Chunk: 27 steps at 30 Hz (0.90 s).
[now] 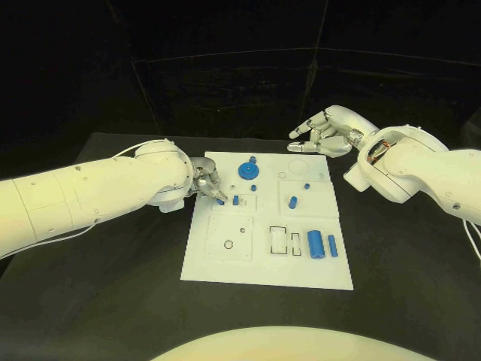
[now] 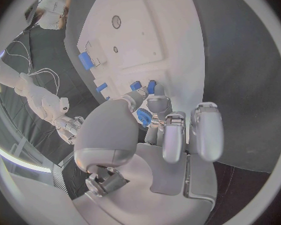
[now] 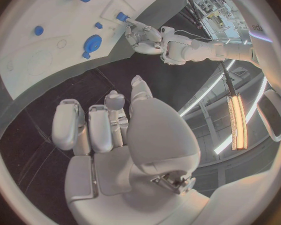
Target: Assemble the parts on the task board
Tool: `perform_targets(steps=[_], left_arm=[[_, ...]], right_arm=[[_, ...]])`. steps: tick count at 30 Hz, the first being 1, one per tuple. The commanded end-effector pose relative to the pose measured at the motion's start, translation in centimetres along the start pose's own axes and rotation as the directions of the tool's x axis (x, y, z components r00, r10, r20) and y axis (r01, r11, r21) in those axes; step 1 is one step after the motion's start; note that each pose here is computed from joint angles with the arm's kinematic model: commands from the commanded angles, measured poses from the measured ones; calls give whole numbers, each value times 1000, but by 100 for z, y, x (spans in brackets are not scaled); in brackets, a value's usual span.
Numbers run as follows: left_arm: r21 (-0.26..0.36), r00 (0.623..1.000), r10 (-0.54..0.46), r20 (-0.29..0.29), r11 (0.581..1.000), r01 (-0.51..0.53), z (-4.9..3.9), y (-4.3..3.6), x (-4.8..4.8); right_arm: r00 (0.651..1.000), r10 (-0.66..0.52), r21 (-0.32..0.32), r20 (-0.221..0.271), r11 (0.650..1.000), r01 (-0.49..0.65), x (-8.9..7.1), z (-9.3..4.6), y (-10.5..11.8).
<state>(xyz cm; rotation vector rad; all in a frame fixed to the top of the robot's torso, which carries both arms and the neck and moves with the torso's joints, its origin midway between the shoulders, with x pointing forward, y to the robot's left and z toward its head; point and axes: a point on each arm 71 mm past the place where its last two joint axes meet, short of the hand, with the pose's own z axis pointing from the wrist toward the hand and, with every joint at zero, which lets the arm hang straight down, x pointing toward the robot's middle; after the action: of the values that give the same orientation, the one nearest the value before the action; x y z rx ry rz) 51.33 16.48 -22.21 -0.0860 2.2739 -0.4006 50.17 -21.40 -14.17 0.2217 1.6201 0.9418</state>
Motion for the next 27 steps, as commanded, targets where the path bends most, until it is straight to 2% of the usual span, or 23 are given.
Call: perform_targets(steps=[1, 9, 19, 27], left_arm=[[1, 998, -2, -57, 1000, 2, 18, -17, 74], [-13, 998, -5, -65, 1000, 4, 46, -14, 65], [-39, 998, -13, -59, 999, 11, 86, 28, 28], [-46, 998, -12, -62, 999, 9, 107, 23, 21]], right_arm=[[1000, 2, -11, -3, 1000, -2, -1, 5, 19], [1000, 3, -11, -3, 1000, -3, 1, 5, 22], [1000, 3, -12, -3, 1000, -3, 4, 7, 28], [1000, 3, -13, -4, 1000, -3, 7, 8, 31]])
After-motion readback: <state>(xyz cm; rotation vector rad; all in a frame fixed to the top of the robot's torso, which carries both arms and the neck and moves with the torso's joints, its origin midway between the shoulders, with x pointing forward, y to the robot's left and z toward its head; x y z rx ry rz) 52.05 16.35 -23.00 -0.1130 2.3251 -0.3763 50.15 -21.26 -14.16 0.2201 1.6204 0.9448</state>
